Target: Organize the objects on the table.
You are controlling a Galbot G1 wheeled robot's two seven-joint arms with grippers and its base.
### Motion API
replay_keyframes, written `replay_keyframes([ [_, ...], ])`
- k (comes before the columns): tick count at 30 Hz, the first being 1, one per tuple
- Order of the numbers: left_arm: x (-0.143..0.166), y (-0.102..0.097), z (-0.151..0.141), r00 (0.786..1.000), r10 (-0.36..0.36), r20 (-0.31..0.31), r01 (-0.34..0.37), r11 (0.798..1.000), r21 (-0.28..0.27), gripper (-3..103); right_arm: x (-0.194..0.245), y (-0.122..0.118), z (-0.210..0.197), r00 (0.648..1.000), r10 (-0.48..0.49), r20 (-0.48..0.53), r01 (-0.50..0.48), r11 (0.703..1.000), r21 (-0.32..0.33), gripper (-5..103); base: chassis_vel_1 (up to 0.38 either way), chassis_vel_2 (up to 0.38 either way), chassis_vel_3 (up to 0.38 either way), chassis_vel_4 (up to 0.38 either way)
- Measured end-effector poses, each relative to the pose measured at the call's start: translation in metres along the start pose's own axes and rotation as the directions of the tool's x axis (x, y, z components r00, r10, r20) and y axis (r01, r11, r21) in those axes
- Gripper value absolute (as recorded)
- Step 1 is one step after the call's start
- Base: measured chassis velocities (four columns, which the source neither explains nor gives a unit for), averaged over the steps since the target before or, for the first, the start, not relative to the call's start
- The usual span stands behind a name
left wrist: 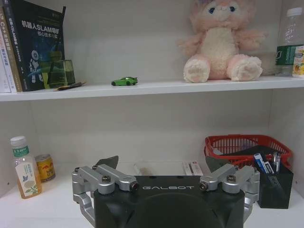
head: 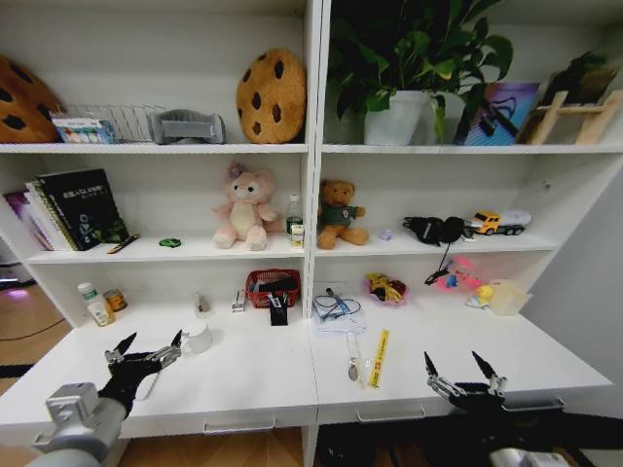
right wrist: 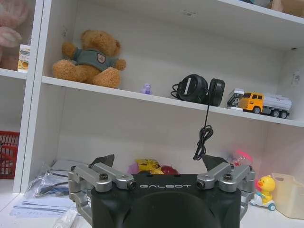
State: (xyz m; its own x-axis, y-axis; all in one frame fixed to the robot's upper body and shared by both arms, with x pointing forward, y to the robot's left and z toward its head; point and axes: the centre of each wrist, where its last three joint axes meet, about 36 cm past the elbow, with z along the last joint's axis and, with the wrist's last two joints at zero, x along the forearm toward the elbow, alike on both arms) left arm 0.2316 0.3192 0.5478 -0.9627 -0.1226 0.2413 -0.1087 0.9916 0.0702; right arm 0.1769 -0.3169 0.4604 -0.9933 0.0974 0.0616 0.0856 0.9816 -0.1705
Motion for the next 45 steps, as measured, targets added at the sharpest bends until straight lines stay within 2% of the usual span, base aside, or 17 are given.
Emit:
replay_keyframes([
  [18,0.0000,0.0000,0.0000,1.000,0.000,0.000,0.000,1.000,0.000,100,-0.0006,0.0000,0.0005,1.000,-0.001,-0.002,0.001,1.000,-0.002,100,0.068,0.074,-0.072,-0.076],
  [45,0.0000,0.0001,0.0000,1.000,-0.001,0.000,0.001,1.000,0.000,100,-0.0008,0.0001,0.0008,1.000,-0.001,-0.002,0.001,1.000,-0.003,100,0.290,0.300,-0.301,-0.292],
])
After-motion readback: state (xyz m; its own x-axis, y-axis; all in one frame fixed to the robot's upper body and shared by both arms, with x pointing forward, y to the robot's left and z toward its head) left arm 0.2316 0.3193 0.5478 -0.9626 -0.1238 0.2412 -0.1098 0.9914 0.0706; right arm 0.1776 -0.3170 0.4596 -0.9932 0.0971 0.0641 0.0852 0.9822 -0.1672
